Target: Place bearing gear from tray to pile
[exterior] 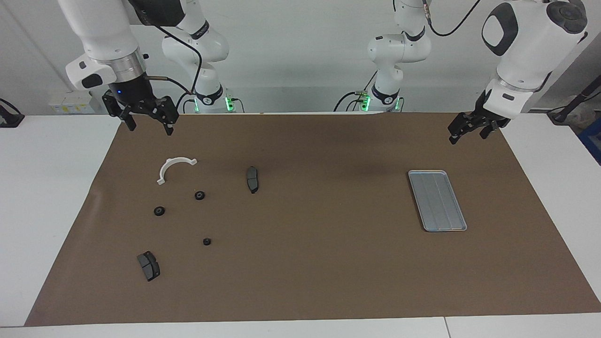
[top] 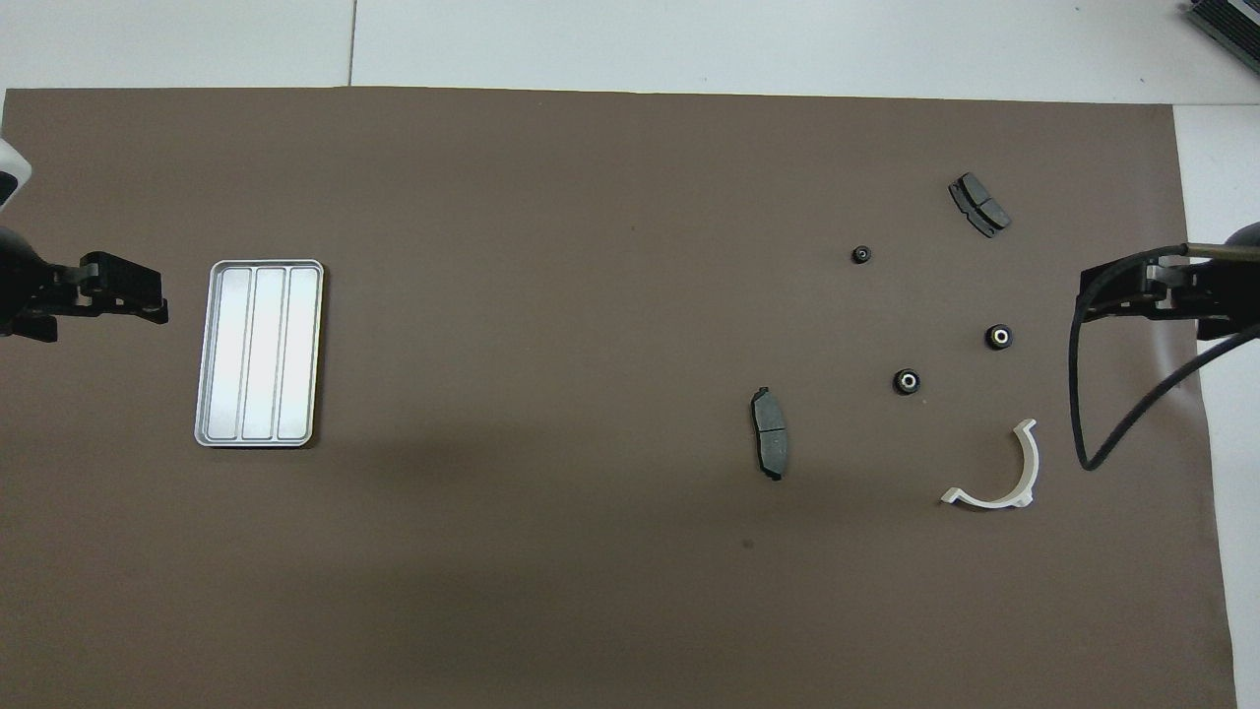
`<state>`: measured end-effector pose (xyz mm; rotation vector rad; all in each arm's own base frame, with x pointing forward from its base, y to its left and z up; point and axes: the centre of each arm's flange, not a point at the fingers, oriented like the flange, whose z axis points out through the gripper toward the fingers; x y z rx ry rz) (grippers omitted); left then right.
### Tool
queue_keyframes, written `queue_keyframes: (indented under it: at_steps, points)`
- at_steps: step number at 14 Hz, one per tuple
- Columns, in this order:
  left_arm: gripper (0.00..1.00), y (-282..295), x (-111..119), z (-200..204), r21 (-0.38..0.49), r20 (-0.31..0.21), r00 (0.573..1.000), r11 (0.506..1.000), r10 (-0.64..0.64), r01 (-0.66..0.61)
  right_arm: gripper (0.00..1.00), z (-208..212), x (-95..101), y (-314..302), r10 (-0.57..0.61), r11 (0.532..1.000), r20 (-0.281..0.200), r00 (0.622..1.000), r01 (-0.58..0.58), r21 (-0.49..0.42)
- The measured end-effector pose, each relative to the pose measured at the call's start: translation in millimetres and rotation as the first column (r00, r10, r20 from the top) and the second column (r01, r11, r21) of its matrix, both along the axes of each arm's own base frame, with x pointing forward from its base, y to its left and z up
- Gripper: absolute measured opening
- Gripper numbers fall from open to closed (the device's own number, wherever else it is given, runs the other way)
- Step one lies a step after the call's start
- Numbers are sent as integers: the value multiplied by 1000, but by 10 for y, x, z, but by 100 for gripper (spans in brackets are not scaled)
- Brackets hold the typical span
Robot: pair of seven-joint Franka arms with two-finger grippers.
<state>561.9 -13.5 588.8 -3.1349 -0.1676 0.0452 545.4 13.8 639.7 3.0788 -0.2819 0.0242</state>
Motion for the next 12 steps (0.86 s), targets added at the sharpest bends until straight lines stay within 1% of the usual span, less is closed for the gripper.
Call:
queue_keyframes:
  at_steps: [2, 12]
  points:
    - [100, 0, 0, 0, 0, 0, 1000, 1000, 0, 0, 100, -21, -21, -21, -5, 1000, -20, 1000, 5, -1]
    - [100, 0, 0, 1, 0, 0, 1000, 1000, 0, 0, 100, -94, -21, 39, 6, 1000, -36, 999, -6, -2]
